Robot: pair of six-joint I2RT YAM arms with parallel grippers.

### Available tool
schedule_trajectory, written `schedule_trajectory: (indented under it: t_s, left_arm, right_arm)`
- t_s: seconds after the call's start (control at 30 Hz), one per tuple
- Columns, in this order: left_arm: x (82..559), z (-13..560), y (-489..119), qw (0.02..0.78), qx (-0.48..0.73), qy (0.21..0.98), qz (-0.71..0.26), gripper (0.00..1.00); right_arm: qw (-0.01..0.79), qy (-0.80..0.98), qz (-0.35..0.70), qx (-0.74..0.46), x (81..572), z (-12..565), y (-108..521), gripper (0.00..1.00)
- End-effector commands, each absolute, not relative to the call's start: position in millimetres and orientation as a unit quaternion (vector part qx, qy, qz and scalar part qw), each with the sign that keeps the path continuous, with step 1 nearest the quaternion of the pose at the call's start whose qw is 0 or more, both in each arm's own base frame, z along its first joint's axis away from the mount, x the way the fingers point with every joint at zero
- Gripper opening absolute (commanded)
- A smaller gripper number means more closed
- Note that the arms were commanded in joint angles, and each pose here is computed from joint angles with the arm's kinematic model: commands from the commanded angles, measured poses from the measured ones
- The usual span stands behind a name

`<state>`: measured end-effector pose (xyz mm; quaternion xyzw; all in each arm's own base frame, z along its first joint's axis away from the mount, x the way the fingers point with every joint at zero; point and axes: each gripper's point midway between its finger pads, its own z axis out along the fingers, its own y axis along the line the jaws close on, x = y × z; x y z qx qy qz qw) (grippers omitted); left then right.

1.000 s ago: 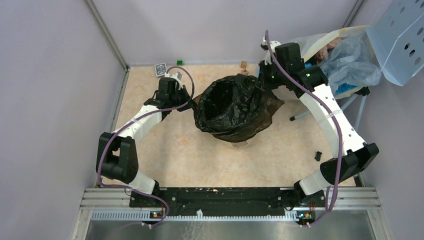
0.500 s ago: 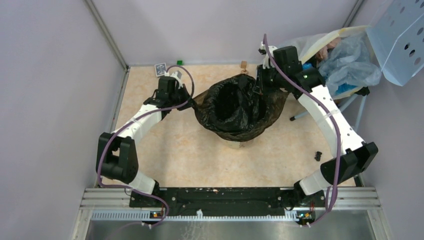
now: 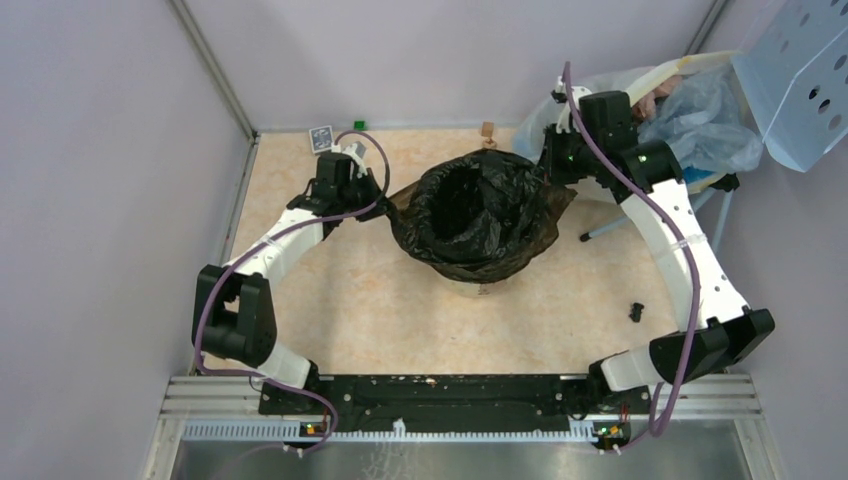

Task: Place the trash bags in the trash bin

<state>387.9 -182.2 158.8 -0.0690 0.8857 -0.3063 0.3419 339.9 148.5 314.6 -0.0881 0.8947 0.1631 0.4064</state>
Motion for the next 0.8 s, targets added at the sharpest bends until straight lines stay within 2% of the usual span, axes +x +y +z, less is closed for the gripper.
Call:
schedule_trajectory:
  t_s: [0.0, 0.2, 0.47, 0.77]
  left_arm:
    - [393.9, 185.9, -187.2, 0.372, -0.054, 0.866, -0.329, 0.00]
    - [394.8, 187.7, -192.0, 0.370, -0.048, 0.866, -0.333, 0.00]
    - [390.8, 174.2, -203.8, 0.353, -0.043, 0.869, -0.344, 0.00]
    - [379.5, 161.2, -214.8, 0.329, -0.033, 0.869, -0.367, 0.00]
  right_arm:
    - [0.417, 0.888, 0.178, -0.077, 334.1, 324.2, 142.0, 0.00]
    - [0.393, 0.903, 0.166, -0.046, 339.8, 311.7, 118.0, 0.00]
    - [0.331, 0.934, 0.130, -0.035, 335.9, 247.1, 107.2, 0.00]
    - [0.309, 0.934, 0.176, -0.027, 317.8, 192.4, 120.4, 0.00]
